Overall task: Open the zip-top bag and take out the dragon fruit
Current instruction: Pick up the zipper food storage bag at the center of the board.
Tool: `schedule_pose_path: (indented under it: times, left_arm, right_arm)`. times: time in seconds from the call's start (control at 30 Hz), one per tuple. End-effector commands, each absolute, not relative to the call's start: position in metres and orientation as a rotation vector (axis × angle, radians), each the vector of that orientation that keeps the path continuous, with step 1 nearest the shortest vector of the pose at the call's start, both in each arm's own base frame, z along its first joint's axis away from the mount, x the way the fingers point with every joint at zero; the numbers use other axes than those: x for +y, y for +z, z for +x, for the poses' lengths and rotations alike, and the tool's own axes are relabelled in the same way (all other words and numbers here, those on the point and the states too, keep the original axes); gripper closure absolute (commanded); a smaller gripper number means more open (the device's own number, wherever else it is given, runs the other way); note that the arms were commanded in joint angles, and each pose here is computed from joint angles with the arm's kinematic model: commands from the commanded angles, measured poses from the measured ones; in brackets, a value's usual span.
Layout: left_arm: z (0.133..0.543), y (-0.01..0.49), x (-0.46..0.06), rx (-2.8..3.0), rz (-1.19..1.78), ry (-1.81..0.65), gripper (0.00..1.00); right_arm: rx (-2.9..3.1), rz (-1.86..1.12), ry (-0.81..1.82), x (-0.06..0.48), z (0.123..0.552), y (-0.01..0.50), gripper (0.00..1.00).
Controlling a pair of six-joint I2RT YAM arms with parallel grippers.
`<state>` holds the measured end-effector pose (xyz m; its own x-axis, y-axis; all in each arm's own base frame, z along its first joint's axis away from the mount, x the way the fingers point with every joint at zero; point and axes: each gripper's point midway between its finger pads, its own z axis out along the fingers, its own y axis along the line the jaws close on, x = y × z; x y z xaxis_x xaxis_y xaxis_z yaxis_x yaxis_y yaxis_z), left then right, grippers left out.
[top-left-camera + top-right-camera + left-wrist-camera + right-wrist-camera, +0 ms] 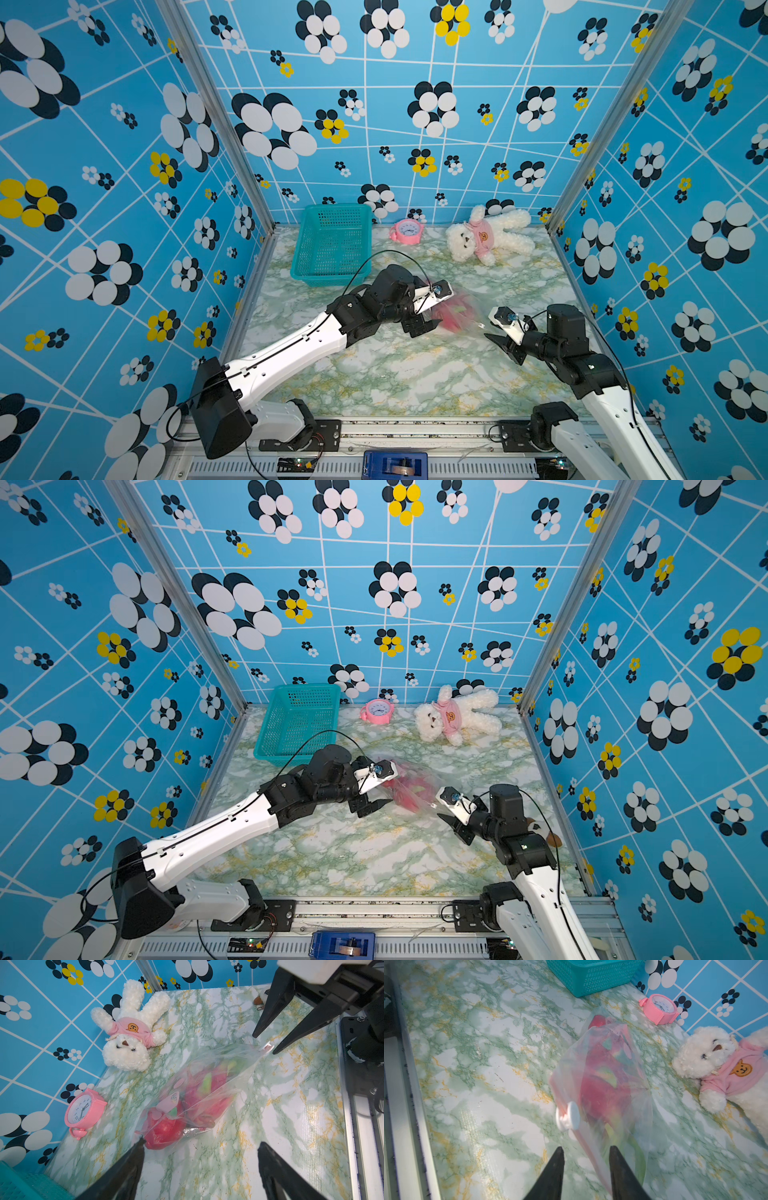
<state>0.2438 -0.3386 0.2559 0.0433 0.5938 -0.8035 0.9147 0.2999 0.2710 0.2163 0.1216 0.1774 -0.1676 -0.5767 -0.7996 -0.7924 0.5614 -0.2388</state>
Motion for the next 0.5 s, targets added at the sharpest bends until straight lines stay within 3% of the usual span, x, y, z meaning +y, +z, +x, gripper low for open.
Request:
schedule_pose_path:
  times: [0.0,0.47]
  left_arm:
    - [0.244,0.265,-0.347,1.618,1.404,-0.462,0.14]
    - [0.246,0.261,-0.357,1.624,1.43,-0.495,0.18]
  right_arm:
    - [1.849,-1.12,0.276,0.123,0.223,0.171,0.65]
    - [1.835,-1.116,0.297,0.128,0.235,0.169,0.76]
